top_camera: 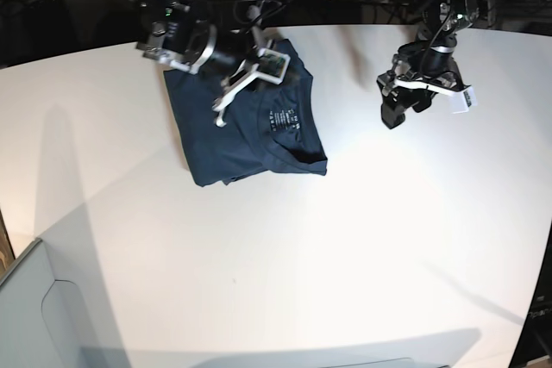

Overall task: Fold the T-shirt properly
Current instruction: 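Release the left gripper and press the folded bundle with the right gripper, then grasp the bundle's edges with both grippers to square it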

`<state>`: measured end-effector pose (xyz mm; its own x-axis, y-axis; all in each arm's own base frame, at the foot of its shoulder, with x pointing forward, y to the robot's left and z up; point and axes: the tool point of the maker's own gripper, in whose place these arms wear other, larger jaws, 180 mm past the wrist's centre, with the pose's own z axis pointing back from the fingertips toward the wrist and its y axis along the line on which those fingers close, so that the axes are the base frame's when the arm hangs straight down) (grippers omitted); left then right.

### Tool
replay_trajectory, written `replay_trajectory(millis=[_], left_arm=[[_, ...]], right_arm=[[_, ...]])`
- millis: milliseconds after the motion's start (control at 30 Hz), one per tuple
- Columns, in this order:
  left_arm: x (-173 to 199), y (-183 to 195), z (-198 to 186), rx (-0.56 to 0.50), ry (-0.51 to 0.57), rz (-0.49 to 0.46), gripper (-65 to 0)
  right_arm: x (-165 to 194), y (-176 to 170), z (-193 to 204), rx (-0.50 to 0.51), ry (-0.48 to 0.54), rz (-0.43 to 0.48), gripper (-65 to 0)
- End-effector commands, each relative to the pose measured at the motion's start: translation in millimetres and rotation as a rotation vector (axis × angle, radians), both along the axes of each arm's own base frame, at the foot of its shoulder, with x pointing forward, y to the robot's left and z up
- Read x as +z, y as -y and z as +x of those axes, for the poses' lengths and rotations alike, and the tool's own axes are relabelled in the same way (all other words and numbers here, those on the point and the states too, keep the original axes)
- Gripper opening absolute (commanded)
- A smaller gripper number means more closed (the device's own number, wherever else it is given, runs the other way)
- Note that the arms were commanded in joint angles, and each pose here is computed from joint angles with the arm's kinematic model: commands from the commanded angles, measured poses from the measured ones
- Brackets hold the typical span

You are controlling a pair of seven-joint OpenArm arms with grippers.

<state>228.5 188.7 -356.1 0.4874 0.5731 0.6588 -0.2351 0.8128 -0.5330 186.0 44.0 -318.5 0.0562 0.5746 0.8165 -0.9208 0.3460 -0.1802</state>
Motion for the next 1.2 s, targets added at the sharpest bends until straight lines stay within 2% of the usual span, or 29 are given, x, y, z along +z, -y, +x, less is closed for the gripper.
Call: replay_trajectory(millis=[0,100,200,333,433,600,700,800,867,1033,1100,1167], left_arm=[[10,2,2,-0.002,0.037,-0.016,-19.9],[20,7,5,-0.008,0.063,-0.030,-19.9],[26,10,4,-0.014,0.077,-0.033,-19.9],[31,11,7,-0.017,0.092,-0.033,-19.9],[31,11,7,-0.017,0.092,-0.033,-19.9],[29,11,4,-0.015,0.083,-0.034,-19.9],[28,11,4,-0.015,0.079,-0.035,-19.9],[25,12,-2,-0.016,0.066,-0.035,-19.9],[26,15,-2,-0.025,0.067,-0.040,-19.9],[21,42,-5,-0.083,0.050,-0.077,-19.9],[19,56,-7,-0.114,0.040,-0.098,-19.9],[18,74,-9,-0.151,0.039,-0.125,-19.9]], right_arm=[[12,8,10,-0.026,0.042,0.011,-64.9],[12,35,34,-0.124,0.063,-0.013,-64.9],[-6,43,37,-0.153,0.011,-0.025,-64.9],[-42,16,12,-0.083,-0.120,-0.013,-64.9],[-58,-10,-5,-0.039,-0.196,0.054,-64.9],[-75,-23,-15,-0.037,-0.270,0.077,-64.9],[-60,-21,-11,-0.035,-0.222,0.087,-64.9],[-22,-4,2,-0.036,-0.081,0.084,-64.9],[-1,19,22,-0.097,0.001,0.073,-64.9],[17,85,84,-0.293,0.121,-0.001,-64.4],[20,105,104,-0.345,0.142,-0.049,-59.7],[21,124,121,-0.398,0.149,-0.091,-51.7]])
